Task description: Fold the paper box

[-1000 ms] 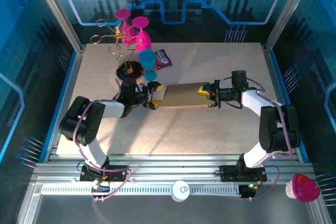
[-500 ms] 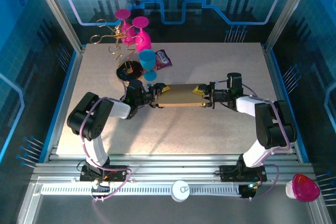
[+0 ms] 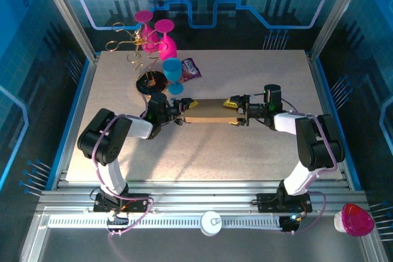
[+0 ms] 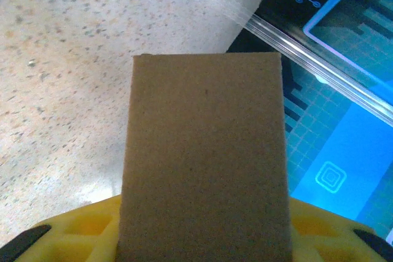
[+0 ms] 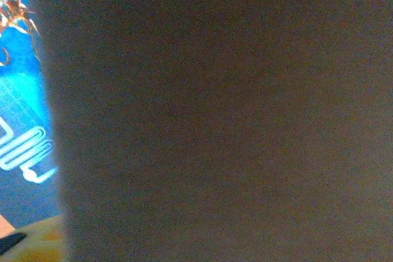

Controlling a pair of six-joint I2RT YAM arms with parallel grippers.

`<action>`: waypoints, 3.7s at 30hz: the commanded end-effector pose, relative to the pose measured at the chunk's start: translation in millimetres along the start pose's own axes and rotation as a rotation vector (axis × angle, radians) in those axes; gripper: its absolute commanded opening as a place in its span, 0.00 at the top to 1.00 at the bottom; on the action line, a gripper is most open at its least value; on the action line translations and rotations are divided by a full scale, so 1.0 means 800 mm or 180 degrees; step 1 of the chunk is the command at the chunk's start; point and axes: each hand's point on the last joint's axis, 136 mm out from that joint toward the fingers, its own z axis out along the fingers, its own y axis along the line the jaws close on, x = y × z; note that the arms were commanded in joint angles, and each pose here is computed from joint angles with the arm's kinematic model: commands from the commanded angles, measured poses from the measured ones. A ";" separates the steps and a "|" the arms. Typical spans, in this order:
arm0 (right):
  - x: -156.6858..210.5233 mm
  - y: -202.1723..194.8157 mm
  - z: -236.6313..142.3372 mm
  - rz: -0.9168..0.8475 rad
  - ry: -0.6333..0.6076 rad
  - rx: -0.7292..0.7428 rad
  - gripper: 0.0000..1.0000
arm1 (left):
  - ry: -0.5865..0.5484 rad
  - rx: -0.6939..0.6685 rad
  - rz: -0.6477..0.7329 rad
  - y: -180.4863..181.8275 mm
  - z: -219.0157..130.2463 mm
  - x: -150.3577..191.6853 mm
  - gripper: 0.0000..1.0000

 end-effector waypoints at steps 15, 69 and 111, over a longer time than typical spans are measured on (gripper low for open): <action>0.057 0.120 -0.141 -0.2721 -0.1571 0.1568 0.31 | -0.0870 -0.1175 -0.1627 0.064 -0.119 0.023 0.75; 0.063 0.024 0.042 -0.4820 0.0485 0.2776 0.81 | -0.1222 -0.1344 -0.2378 0.102 -0.170 -0.012 0.73; 0.042 0.024 0.055 -0.3622 -0.0855 0.2625 1.00 | -0.1054 -0.1234 -0.2520 0.116 -0.143 -0.032 0.53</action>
